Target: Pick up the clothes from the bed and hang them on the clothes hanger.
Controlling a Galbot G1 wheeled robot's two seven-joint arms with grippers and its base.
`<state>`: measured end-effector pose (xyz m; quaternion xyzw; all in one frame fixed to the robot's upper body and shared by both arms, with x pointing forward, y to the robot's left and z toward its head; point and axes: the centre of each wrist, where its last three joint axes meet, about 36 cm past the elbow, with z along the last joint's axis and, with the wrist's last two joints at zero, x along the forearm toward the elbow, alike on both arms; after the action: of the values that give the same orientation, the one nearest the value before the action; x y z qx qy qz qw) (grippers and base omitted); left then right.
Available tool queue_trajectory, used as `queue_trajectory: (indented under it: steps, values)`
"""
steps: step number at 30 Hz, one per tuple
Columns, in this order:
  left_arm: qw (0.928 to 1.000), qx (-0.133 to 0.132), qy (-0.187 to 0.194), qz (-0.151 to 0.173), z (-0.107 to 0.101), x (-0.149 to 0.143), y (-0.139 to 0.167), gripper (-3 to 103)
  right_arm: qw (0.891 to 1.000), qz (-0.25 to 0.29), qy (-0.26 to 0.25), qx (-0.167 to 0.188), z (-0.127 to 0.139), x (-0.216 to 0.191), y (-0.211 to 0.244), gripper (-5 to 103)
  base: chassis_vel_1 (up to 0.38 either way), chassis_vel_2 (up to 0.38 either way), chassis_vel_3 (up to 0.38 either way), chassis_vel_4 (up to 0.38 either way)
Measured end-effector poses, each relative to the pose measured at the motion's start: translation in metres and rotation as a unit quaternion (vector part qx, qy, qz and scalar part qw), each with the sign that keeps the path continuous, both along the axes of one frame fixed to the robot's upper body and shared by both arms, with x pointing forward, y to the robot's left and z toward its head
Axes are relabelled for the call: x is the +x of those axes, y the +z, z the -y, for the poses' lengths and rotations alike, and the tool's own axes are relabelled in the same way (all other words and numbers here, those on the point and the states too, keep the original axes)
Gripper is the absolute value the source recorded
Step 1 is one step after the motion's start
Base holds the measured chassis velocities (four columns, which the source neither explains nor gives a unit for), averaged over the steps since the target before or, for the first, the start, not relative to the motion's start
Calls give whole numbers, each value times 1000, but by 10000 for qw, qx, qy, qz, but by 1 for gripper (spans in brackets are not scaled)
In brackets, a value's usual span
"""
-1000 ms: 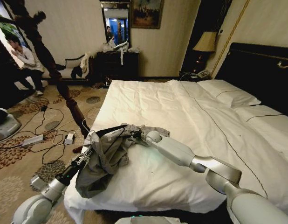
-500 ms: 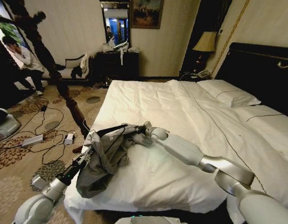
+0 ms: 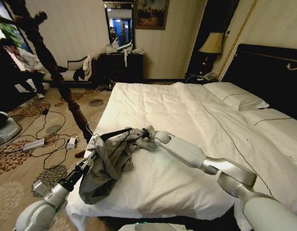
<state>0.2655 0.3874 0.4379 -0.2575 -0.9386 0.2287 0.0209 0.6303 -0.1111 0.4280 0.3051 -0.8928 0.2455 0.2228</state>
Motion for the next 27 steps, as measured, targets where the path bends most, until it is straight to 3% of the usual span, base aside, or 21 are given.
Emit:
queue_trajectory:
  steps: [1,4,7,10,14,16,20,23,27]
  values:
    - [10000,0,0,0,0,0,0,15,10000,0,0,0,0,0,0,74,0,0,0,0]
    - [10000,7,-6,1,-1,1,0,15,9997,-198,-29,-115,-3,4,-4,90,0,0,0,0]
    - [10000,6,-2,2,-1,1,0,15,9997,-233,-16,-122,-4,5,-6,99,0,0,0,0]
    - [10000,10,2,-1,-2,1,0,15,9996,-256,22,-114,-5,4,-7,95,0,0,0,0]
    - [10000,-3,13,4,-2,2,-1,15,9995,-267,88,-153,-3,0,-8,74,0,0,0,0]
    - [10000,-5,13,10,-2,2,-1,15,9994,-275,106,-169,-3,-1,-9,74,0,0,0,0]
    - [10000,-7,15,24,-2,3,0,15,9993,-284,144,-182,-5,-3,-11,51,0,0,0,0]
    - [10000,-10,25,28,-3,3,0,15,9993,-288,162,-190,-6,-3,-12,46,0,0,0,0]
    - [10000,-14,36,24,-3,2,1,15,9990,-308,212,-230,-7,-5,-14,30,0,0,0,0]
